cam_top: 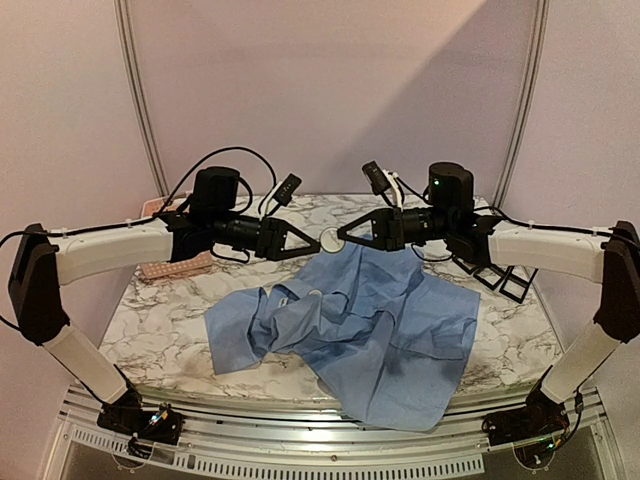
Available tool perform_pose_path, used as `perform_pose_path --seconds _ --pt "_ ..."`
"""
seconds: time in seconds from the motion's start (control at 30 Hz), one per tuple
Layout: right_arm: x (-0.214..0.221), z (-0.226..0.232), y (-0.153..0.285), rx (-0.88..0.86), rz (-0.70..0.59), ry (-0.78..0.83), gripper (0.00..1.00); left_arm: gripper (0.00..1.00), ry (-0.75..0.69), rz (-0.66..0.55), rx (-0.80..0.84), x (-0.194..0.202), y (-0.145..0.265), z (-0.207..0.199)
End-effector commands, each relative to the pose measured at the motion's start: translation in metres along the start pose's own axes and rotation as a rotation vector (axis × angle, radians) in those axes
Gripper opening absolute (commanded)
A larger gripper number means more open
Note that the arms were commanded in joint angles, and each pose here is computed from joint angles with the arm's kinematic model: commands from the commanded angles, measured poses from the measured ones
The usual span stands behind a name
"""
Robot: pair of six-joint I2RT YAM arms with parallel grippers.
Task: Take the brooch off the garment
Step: Pass from the right arm to the left
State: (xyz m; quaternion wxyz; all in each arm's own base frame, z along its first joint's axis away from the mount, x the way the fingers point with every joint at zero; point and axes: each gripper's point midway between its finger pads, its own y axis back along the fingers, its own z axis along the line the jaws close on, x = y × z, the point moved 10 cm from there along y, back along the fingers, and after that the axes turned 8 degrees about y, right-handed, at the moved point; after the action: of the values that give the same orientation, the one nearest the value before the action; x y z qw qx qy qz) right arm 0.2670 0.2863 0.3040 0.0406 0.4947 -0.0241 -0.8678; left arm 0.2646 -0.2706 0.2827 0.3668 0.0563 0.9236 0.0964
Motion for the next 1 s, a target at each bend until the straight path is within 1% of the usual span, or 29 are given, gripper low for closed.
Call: perform_pose_path --seconds 0.0,0.2,0.27,0.43,0.53,0.73,0.97 --pt "-0.0018 -0.004 -0.0014 -0.006 -0.002 -0.004 0.0 0.46 -0.019 0.031 0.072 0.0056 -0.0066 -0.0078" --pt "-0.0007 -0.0046 -0.002 -0.018 0.005 -0.008 0.0 0.47 -0.023 0.028 0.071 0.0063 -0.0075 -0.0086" --pt "0.0005 -0.0057 -0.0027 -0.02 0.01 -0.015 0.0 0.44 -0.023 0.027 0.07 0.006 -0.0076 -0.0086" --pt "0.0 -0.0044 -0.0034 -0.041 0.016 -0.015 0.0 0.32 -0.012 0.029 0.064 0.0064 -0.0086 -0.0066" --pt "0.0009 -0.0045 -0.0059 -0.054 0.026 -0.021 0.0 0.27 -0.011 0.029 0.064 0.0062 -0.0089 -0.0062" --pt "0.0016 -0.0045 -0.0092 -0.064 0.038 -0.022 0.0 0.23 -0.003 0.033 0.061 0.0067 -0.0098 -0.0046" --pt "0.0015 -0.0045 -0.011 -0.073 0.043 -0.02 0.0 0.16 0.009 0.039 0.063 0.0075 -0.0113 -0.0024"
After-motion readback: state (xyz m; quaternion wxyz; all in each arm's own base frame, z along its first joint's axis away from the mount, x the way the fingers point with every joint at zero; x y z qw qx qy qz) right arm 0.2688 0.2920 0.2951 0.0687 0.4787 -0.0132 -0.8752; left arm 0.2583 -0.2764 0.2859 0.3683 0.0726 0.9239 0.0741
